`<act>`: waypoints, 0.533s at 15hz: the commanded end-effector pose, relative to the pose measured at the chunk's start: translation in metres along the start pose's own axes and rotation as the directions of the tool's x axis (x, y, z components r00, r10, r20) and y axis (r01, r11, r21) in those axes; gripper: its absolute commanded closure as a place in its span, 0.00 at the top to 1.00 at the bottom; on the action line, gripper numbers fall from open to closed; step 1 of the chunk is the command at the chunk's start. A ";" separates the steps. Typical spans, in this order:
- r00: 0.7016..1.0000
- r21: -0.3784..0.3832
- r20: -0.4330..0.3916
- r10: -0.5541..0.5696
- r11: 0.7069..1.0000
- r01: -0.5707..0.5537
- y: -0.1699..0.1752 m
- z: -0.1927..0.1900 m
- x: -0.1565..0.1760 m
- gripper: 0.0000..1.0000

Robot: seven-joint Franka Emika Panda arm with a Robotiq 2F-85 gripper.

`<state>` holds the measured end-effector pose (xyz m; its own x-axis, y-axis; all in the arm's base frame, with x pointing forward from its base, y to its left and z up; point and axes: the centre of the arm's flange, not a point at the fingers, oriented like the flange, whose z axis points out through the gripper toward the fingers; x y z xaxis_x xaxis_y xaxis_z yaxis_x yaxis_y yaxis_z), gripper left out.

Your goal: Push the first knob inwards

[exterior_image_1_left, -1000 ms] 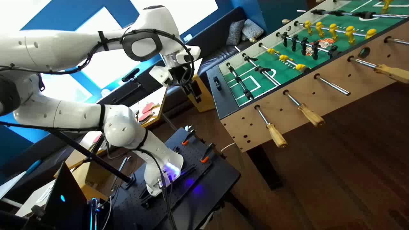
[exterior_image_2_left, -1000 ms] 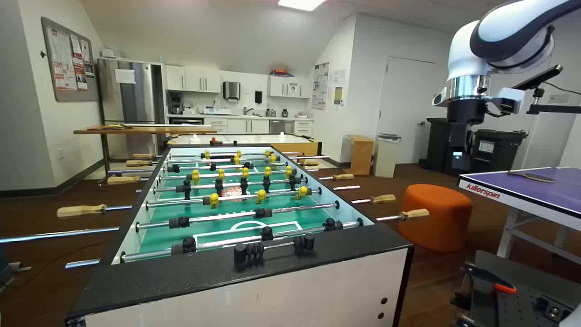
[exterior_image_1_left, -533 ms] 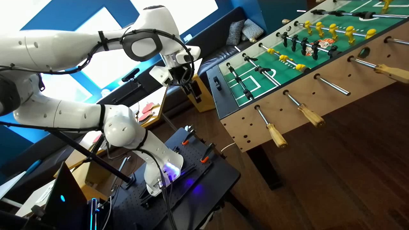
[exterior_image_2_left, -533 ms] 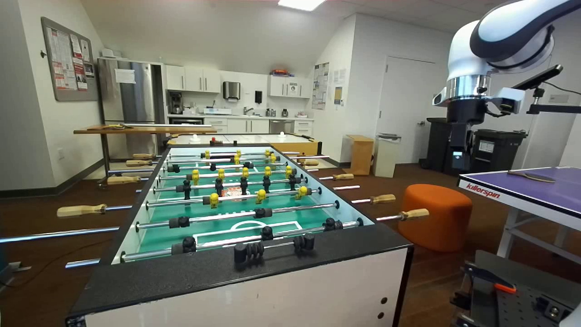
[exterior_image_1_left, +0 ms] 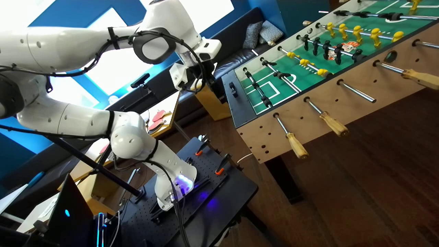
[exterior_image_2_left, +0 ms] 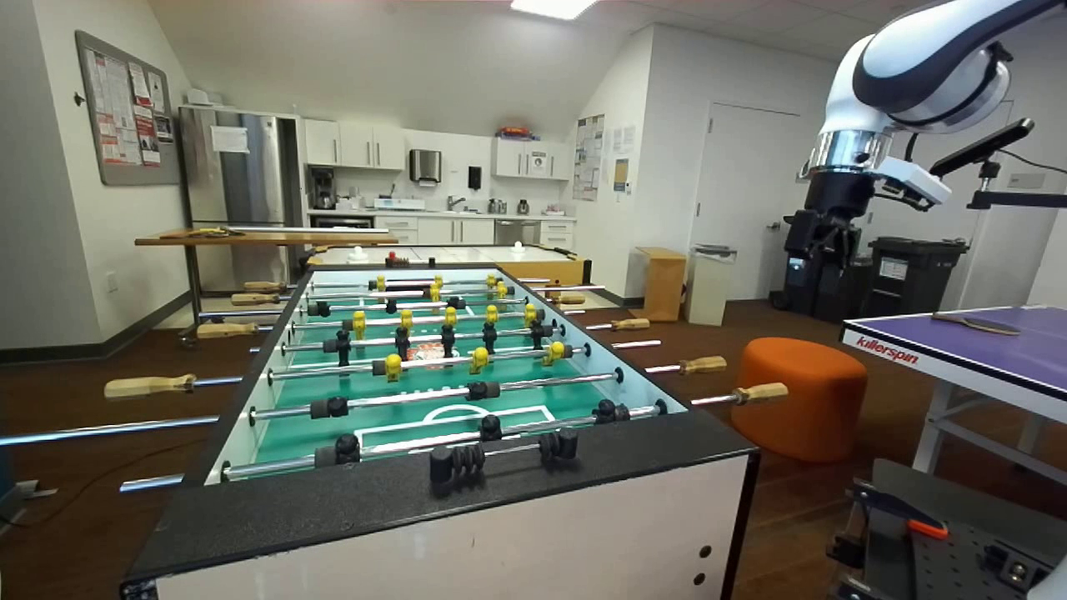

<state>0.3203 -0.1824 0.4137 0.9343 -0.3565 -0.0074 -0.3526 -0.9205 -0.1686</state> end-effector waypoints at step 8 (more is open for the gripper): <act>0.909 -0.052 -0.143 0.390 0.915 -0.401 0.069 0.042 0.055 1.00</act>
<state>0.3499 -0.2588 0.3592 0.7010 -0.7099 0.0680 -0.7033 -0.7039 -0.0995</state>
